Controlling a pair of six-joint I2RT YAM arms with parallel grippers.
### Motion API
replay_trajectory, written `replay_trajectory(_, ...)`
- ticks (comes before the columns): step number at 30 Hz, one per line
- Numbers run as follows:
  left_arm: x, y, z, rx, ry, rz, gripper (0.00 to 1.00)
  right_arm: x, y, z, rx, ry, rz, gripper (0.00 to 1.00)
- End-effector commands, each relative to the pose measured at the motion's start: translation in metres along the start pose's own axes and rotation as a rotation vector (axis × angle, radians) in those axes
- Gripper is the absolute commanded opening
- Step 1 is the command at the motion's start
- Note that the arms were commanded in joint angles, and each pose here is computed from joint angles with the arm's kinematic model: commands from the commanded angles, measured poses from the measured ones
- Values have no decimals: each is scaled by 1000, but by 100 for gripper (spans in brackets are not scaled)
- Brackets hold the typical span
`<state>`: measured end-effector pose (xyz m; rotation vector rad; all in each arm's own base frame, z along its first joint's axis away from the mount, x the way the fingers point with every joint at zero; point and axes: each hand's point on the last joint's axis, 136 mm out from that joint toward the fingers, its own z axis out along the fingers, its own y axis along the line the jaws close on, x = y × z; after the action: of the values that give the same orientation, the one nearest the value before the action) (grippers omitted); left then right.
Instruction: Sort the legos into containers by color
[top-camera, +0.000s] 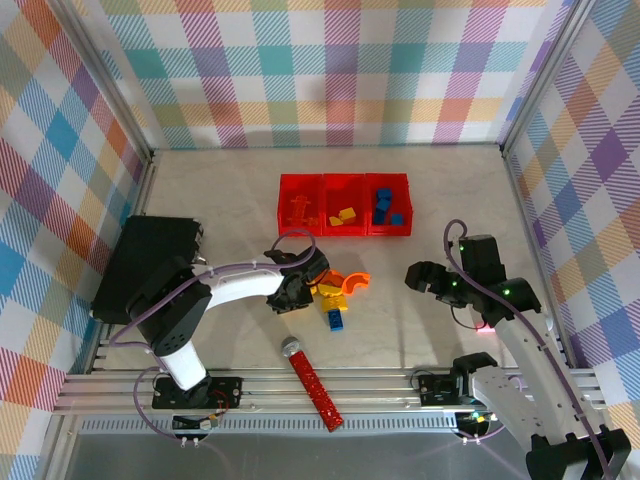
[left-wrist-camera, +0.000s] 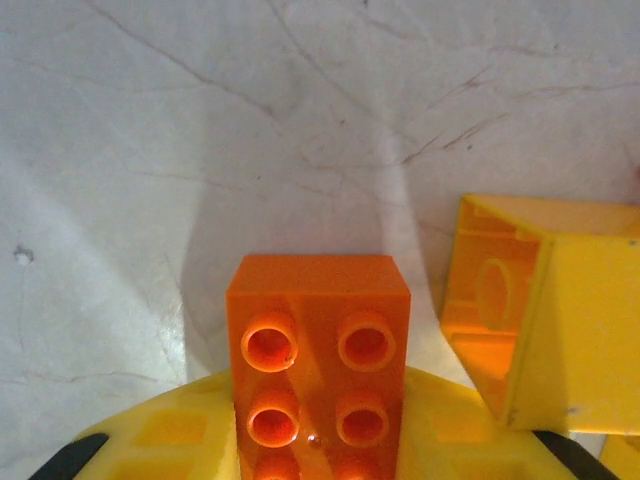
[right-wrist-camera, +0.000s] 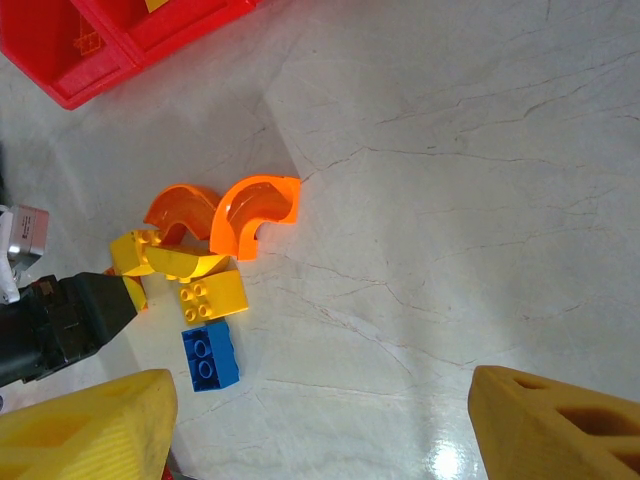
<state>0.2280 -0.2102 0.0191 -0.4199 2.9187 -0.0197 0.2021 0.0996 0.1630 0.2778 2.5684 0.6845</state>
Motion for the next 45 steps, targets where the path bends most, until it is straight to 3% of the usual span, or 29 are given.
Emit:
replay_trajectory(1,-25,-13,-5,42,-85,-8,17,3,-1,0,1,17,-4,77)
replay_trajectory(8,-50,-17,-62,109,-211,52,16,2,-1,0,6,19,-4,77)
replay_trajectory(14,-90,-32,-135,114,-359,194,17,-5,-1,-2,27,8,-19,77)
replay_trajectory(18,-120,-54,-159,144,-388,280,20,-7,0,-2,25,0,-19,77)
replay_trajectory(29,-198,-75,-108,185,-277,289,20,-4,-4,-3,42,5,-14,77)
replay_trajectory(34,-215,-86,-88,189,-284,328,21,-5,-4,-3,47,8,-15,77)
replay_trajectory(45,-237,-88,-47,212,-248,256,23,-4,-3,-6,49,15,-11,77)
